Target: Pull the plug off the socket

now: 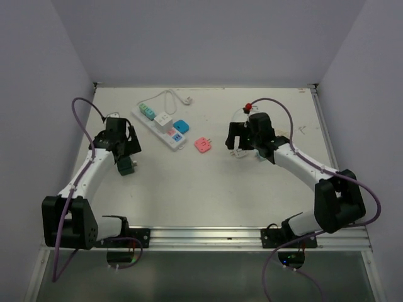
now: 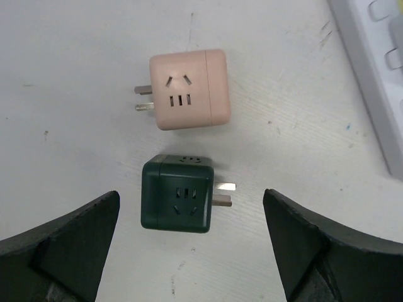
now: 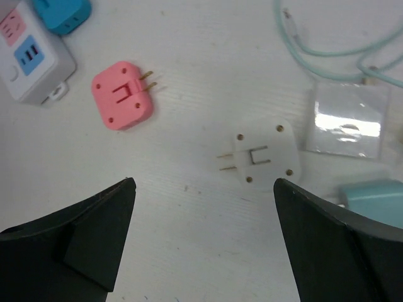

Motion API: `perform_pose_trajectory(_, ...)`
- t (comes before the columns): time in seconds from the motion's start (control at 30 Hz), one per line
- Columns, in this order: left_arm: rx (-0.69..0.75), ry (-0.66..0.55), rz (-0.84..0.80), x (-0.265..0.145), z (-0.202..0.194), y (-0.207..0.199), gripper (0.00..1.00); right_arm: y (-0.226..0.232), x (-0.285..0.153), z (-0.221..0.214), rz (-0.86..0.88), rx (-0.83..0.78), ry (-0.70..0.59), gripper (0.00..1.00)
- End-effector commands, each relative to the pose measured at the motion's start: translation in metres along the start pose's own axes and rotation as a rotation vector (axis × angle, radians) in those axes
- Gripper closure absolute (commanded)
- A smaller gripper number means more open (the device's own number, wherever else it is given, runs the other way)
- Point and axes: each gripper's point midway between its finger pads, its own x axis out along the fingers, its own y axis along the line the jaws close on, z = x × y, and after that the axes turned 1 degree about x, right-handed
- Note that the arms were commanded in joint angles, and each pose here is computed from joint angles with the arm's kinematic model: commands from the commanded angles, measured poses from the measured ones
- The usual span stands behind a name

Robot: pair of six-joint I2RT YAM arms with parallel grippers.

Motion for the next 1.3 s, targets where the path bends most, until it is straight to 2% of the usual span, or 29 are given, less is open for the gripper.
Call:
perform_pose_trajectory(0.0, -0.102, -0.158, -0.048, -0.029, 0.034, 0.000, 0.00, 0.055, 0.009, 0.024, 0.119, -0.205, -0.055, 0.04)
perform_pose_trajectory(0.07, -0.164, -0.316, -0.117, -0.053, 0.053, -0.001, 0.00, 0.087, 0.022, 0.018, 0.168, -0.300, -0.030, 0.02)
perform_pose_trajectory(0.1, -0.167, -0.331, -0.114, -0.049, 0.041, 0.004, 0.00, 0.097, 0.026, 0.016, 0.177, -0.334, -0.026, 0.01)
perform_pose_trajectory(0.13, -0.194, -0.417, -0.125, -0.065, 0.049, 0.011, 0.00, 0.117, 0.036, 0.011, 0.201, -0.380, -0.011, 0.01)
perform_pose_trajectory(0.27, -0.237, -0.537, -0.097, -0.081, 0.052, 0.028, 0.00, 0.160, 0.063, 0.002, 0.244, -0.502, 0.021, 0.01)
perform_pose_trajectory(0.33, -0.250, -0.549, -0.093, -0.081, 0.052, 0.029, 0.00, 0.187, 0.072, 0.007, 0.277, -0.542, 0.008, 0.01)
perform_pose_trajectory(0.37, -0.256, -0.548, -0.089, -0.080, 0.053, 0.030, 0.00, 0.185, 0.091, -0.010, 0.263, -0.579, 0.062, 0.01)
perform_pose_trajectory(0.43, -0.263, -0.537, -0.085, -0.080, 0.056, 0.028, 0.00, 0.207, 0.098, 0.000, 0.267, -0.621, 0.036, 0.01)
perform_pose_trajectory(0.47, -0.266, -0.535, -0.092, -0.080, 0.058, 0.027, 0.00, 0.202, 0.117, -0.020, 0.246, -0.672, 0.092, 0.01)
perform_pose_trajectory(0.53, -0.255, -0.520, -0.118, -0.076, 0.056, 0.020, 0.00, 0.218, 0.126, -0.016, 0.256, -0.696, 0.083, 0.01)
perform_pose_trajectory(0.6, -0.251, -0.510, -0.112, -0.075, 0.055, 0.020, 0.00, 0.213, 0.144, -0.030, 0.226, -0.713, 0.123, 0.01)
perform_pose_trajectory(0.8, -0.245, -0.499, -0.137, -0.073, 0.054, 0.015, 0.00, 0.210, 0.167, -0.032, 0.149, -0.737, 0.115, 0.01)
perform_pose_trajectory(1.07, -0.234, -0.480, -0.147, -0.069, 0.054, 0.011, 0.00, 0.216, 0.184, -0.048, 0.181, -0.727, 0.161, 0.01)
perform_pose_trajectory(1.2, -0.232, -0.478, -0.136, -0.068, 0.054, 0.012, 0.00, 0.219, 0.184, -0.055, 0.204, -0.711, 0.170, 0.13)
perform_pose_trajectory(1.23, -0.231, -0.477, -0.137, -0.067, 0.054, 0.012, 0.01, 0.217, 0.183, -0.058, 0.203, -0.705, 0.171, 0.26)
perform_pose_trajectory(1.27, -0.231, -0.476, -0.138, -0.067, 0.054, 0.011, 0.00, 0.217, 0.180, -0.056, 0.207, -0.702, 0.164, 0.34)
